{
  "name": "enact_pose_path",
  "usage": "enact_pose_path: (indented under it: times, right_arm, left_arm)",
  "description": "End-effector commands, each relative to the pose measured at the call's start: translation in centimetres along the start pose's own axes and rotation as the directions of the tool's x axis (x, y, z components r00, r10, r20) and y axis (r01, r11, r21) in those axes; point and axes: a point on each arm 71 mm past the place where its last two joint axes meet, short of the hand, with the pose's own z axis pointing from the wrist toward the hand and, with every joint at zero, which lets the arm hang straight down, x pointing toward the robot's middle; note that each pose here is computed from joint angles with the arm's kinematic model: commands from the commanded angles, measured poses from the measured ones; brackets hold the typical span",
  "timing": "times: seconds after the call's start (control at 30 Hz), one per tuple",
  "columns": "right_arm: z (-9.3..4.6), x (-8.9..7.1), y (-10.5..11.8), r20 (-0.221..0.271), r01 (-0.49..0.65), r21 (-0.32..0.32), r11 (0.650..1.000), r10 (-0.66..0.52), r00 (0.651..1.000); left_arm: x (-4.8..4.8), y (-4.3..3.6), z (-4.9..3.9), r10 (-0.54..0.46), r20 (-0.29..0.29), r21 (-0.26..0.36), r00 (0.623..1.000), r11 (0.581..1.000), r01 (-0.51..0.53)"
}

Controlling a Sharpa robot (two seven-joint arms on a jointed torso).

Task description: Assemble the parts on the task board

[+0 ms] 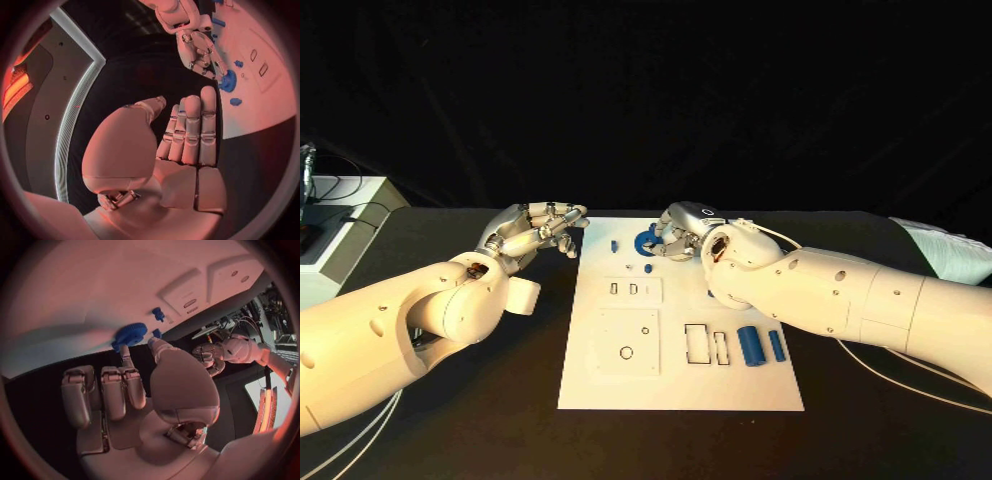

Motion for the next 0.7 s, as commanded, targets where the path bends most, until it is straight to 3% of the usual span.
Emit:
enact_pose_path:
  times: [0.03,0.47,0.57,0.7]
  right_arm:
    - [-0.4,1.2,-0.2,-0.057,0.002,0.000,1.000,-0.002,0.998]
    - [-1.6,0.7,-1.9,-0.042,0.011,0.019,1.000,-0.010,0.999]
    - [-2.4,-0.1,-2.5,0.013,-0.005,0.007,1.000,0.005,1.000]
    - [-3.6,-2.1,-3.5,0.122,-0.064,-0.032,0.997,0.068,0.990]
  left_arm:
    - [0.17,-0.07,0.03,0.001,-0.014,0.004,1.000,1.000,-0.001]
    - [0.08,-0.03,0.02,0.002,-0.012,0.001,1.000,1.000,-0.002]
    - [-0.09,-0.01,0.00,0.004,-0.008,0.001,1.000,1.000,-0.004]
    - [-0.38,0.04,-0.01,0.007,-0.001,0.003,1.000,1.000,-0.007]
